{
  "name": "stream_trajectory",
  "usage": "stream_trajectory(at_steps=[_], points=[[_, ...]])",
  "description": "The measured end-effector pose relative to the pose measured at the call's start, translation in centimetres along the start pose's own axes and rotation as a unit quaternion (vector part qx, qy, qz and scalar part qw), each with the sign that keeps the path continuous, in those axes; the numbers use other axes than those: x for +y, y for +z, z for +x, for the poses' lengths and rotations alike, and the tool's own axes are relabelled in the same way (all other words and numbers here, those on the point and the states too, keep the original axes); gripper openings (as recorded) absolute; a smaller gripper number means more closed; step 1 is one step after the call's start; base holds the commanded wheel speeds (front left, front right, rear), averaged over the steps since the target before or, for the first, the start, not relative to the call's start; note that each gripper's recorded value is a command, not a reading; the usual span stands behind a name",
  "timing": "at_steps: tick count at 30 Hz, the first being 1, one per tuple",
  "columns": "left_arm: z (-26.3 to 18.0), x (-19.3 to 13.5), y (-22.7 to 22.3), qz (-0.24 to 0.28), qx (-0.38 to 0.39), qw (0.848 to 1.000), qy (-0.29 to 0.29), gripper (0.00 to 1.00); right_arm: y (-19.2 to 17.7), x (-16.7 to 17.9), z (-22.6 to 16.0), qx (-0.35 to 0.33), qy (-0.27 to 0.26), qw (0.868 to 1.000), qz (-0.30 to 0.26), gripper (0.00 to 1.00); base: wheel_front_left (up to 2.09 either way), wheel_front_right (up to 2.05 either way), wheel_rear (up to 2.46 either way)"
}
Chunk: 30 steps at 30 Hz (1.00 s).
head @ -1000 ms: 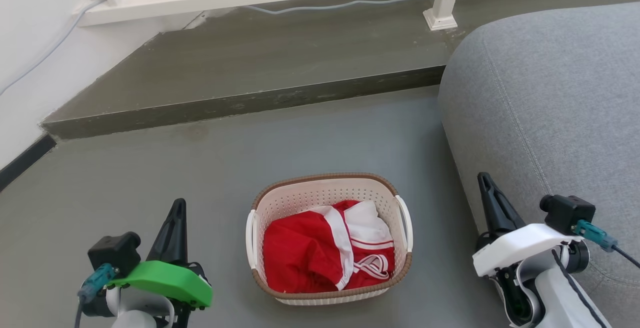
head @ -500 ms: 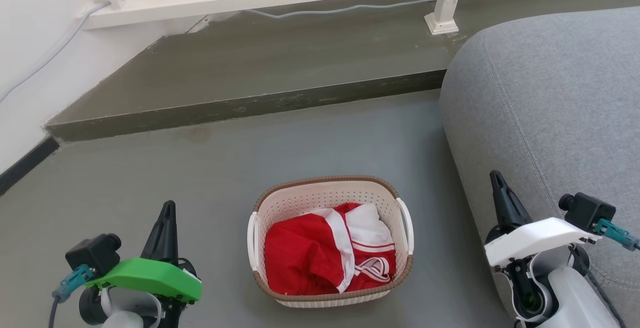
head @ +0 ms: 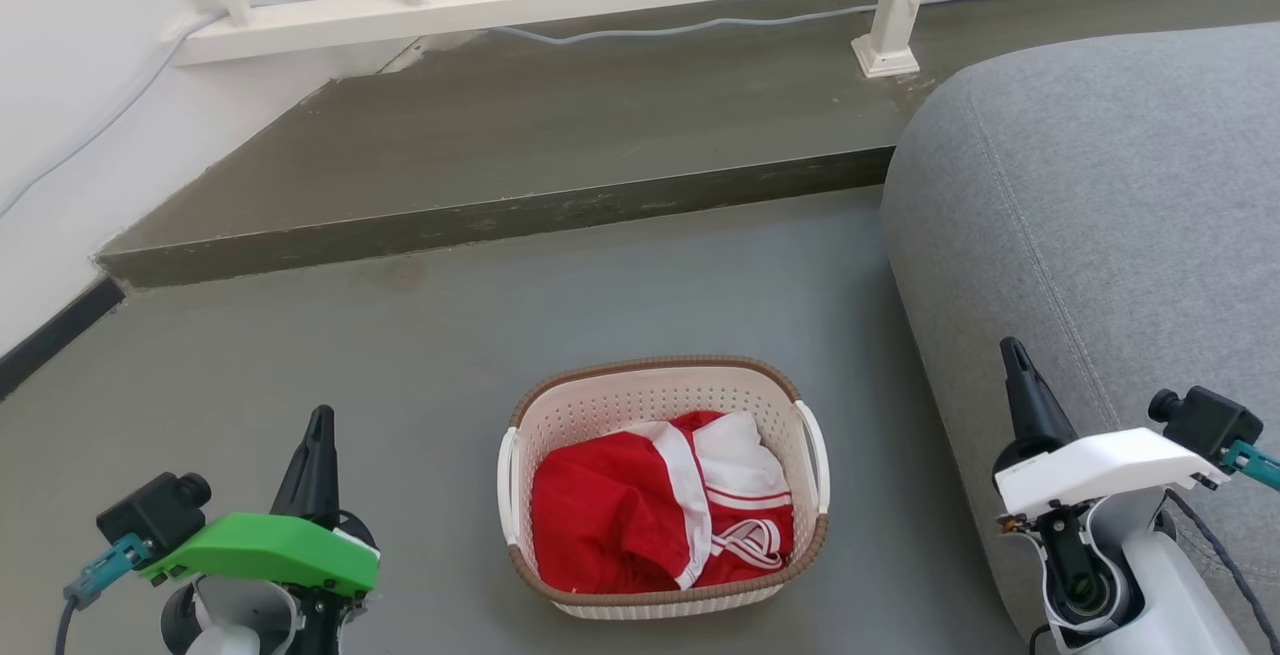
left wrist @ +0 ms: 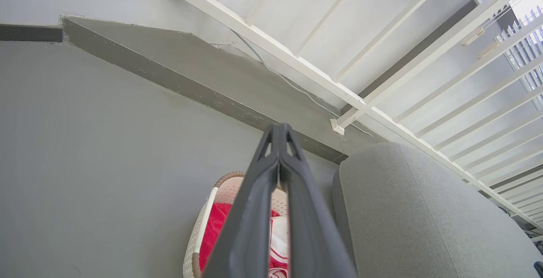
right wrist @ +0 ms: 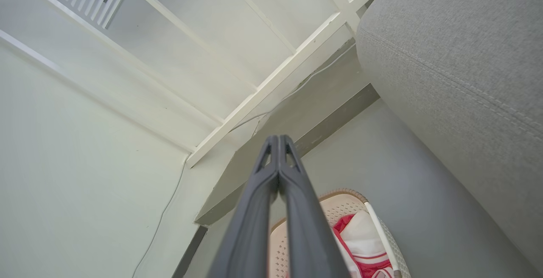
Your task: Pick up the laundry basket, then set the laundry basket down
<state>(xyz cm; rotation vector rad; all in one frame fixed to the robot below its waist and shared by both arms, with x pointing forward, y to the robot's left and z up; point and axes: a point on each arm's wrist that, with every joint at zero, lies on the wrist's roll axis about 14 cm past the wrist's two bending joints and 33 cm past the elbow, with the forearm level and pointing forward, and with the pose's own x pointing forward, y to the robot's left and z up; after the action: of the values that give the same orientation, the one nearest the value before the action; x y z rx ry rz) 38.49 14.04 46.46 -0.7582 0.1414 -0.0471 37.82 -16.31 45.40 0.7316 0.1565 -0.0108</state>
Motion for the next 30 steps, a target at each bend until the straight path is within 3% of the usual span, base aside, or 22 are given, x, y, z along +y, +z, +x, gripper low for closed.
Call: stream_trajectory(at_steps=[30], points=[[-0.4, 1.2, 1.4, -0.164, -0.007, 0.986, 0.020, 0.00, 1.9, -1.0, 0.0, -0.013, -0.016, 0.985, 0.169, 0.00, 0.00, 0.00, 0.00]])
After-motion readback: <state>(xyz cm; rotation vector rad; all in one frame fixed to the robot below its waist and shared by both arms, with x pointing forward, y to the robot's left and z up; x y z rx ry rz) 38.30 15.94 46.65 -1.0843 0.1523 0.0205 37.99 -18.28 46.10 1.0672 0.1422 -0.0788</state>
